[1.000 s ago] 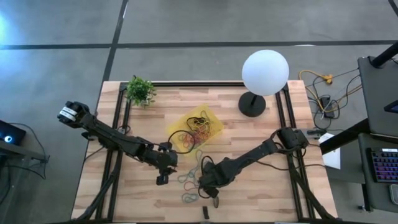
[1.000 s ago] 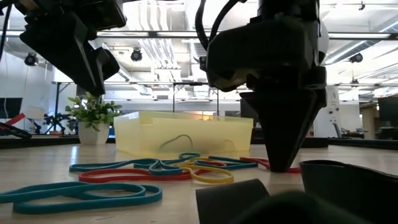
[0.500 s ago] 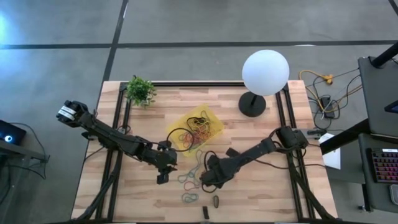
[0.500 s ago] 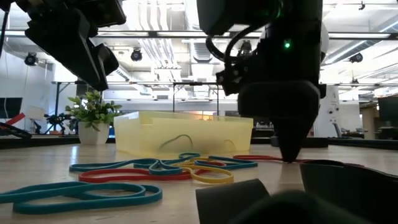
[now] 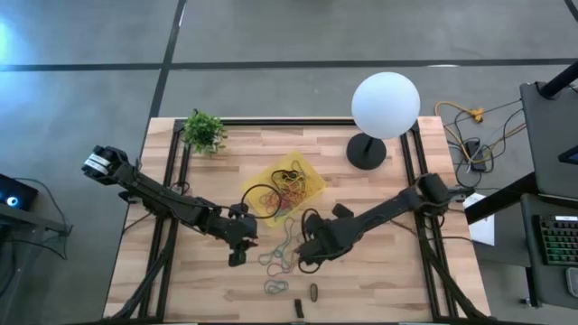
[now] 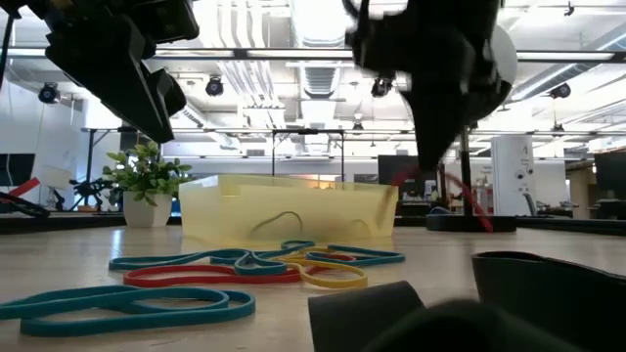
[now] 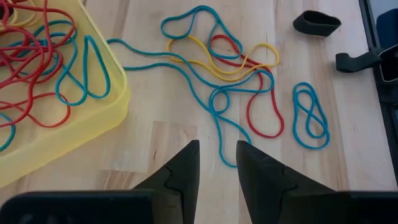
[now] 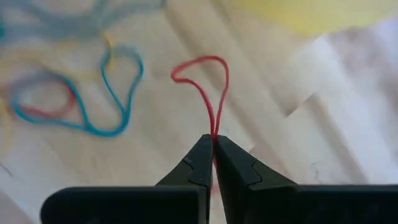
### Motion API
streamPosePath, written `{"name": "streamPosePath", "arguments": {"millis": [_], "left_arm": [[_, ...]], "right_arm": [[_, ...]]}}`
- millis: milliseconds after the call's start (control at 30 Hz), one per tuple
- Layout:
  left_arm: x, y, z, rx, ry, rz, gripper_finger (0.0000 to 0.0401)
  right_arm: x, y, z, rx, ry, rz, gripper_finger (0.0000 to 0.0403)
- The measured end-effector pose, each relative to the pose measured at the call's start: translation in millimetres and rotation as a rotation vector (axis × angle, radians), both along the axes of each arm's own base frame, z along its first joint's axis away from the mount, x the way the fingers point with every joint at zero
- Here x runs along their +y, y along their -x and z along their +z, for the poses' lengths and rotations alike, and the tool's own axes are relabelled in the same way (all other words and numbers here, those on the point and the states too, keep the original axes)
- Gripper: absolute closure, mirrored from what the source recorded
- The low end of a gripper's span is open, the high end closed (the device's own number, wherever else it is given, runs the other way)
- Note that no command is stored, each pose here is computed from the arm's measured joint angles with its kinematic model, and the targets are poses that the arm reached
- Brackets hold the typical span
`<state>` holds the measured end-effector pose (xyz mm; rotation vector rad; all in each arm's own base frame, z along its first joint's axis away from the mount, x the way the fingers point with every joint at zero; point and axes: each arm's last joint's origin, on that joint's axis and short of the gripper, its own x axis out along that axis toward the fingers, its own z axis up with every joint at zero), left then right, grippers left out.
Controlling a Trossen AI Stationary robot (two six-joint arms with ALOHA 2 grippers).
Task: Pick and place rubber bands into bin
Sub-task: Put the red rubber band into the yellow bin
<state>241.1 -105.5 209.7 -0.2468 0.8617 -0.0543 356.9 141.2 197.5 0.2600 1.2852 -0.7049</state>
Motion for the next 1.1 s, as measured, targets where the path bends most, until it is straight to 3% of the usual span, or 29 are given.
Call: {"name": "streamPosePath", "arguments": {"millis": [267,500,800,1100], "left_arm": [[0.1,-0.1,0.1,-0.002,-0.002,0.002,0.0312],[0.5,-1.7,1.4,-0.03,-0.018,0.026,0.0312],[-0.7,-6.9,9.0,-0.127,-0.003,0.057,0.0312],[2.4,3.8,35.0,-0.229,0.038,0.1,0.0313]], "right_arm": [[-12.8,16.8,65.5,-0.254,0.111,0.0,0.0395],[-28.6,19.1,101.0,-0.401,0.227,0.084,0.0395],[-71.9,-12.3,93.5,-0.378,0.298,0.152,0.0395],[-128.2,-41.8,61.7,-0.305,0.206,0.156,0.0395]]}}
